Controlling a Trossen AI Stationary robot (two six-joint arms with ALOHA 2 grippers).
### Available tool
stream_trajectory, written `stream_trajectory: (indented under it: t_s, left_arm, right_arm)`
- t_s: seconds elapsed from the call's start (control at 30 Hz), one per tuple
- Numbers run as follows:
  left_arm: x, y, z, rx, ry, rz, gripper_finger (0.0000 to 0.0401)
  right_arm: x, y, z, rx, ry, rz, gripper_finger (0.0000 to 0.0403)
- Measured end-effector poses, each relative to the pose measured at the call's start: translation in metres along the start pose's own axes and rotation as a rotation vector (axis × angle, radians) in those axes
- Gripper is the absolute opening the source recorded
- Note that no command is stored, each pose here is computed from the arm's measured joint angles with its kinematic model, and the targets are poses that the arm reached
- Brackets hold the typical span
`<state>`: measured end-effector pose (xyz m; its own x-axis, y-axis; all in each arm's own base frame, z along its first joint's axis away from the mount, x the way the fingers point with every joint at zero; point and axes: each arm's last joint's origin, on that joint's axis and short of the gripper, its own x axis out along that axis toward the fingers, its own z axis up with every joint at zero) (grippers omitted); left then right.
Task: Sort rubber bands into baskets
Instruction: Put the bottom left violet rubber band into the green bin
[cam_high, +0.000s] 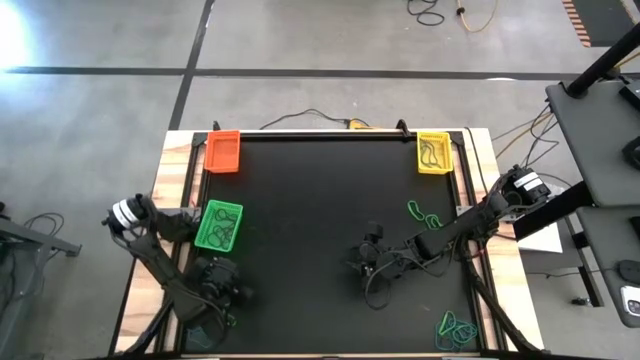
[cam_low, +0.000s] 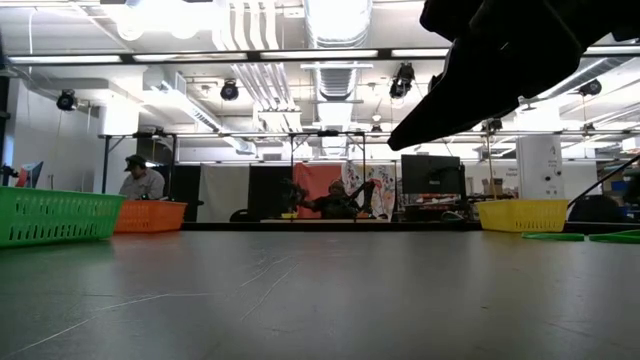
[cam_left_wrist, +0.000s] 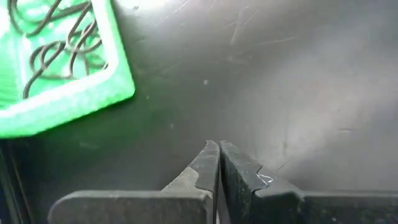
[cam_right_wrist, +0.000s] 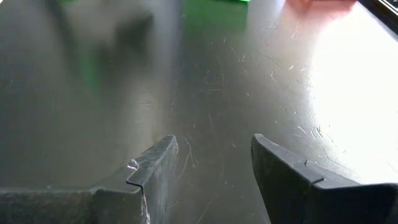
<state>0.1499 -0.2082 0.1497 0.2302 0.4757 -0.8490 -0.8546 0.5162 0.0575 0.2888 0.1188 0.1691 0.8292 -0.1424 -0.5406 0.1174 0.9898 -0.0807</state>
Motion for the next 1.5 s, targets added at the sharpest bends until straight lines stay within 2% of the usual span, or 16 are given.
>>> stream_trajectory:
  t_s: [0.1,0.2,0.33,0.53,0.7,0.8,0.9,1.07,1.5]
  left_arm:
    - [-0.003,-0.002,0.005,0.046,0.024,-0.024,0.0000]
    - [-0.008,0.000,0.007,0.044,0.075,-0.023,0.0000]
    - [-0.018,0.001,-0.001,0.064,0.096,-0.059,0.0008]
    - [-0.030,0.014,-0.023,0.043,0.134,-0.084,0.0062]
    - [-0.026,0.018,-0.028,-0.018,0.155,-0.078,0.0117]
    - [-0.024,0.016,-0.031,-0.022,0.175,-0.107,0.0132]
    - [-0.020,0.016,-0.035,-0.037,0.189,-0.136,0.0129]
    - [-0.009,0.023,-0.035,-0.048,0.166,-0.102,0.0113]
    - [0.003,0.026,-0.039,-0.053,0.179,-0.145,0.0083]
  right_arm:
    - [0.000,0.000,0.000,0.000,0.000,0.000,0.0199]
    - [0.000,0.000,-0.001,-0.002,0.004,0.000,0.0199]
    - [0.000,0.000,-0.003,0.008,0.011,0.000,0.0199]
    - [0.000,-0.002,-0.011,0.034,0.032,-0.004,0.0199]
    - [0.000,-0.003,-0.015,0.048,0.037,-0.006,0.0199]
    - [0.000,-0.003,-0.013,0.051,0.027,-0.005,0.0199]
    - [0.000,-0.003,-0.012,0.041,0.009,0.000,0.0199]
    - [0.001,-0.003,-0.012,0.036,0.011,-0.002,0.0199]
    - [0.001,-0.003,-0.012,0.048,0.012,-0.003,0.0199]
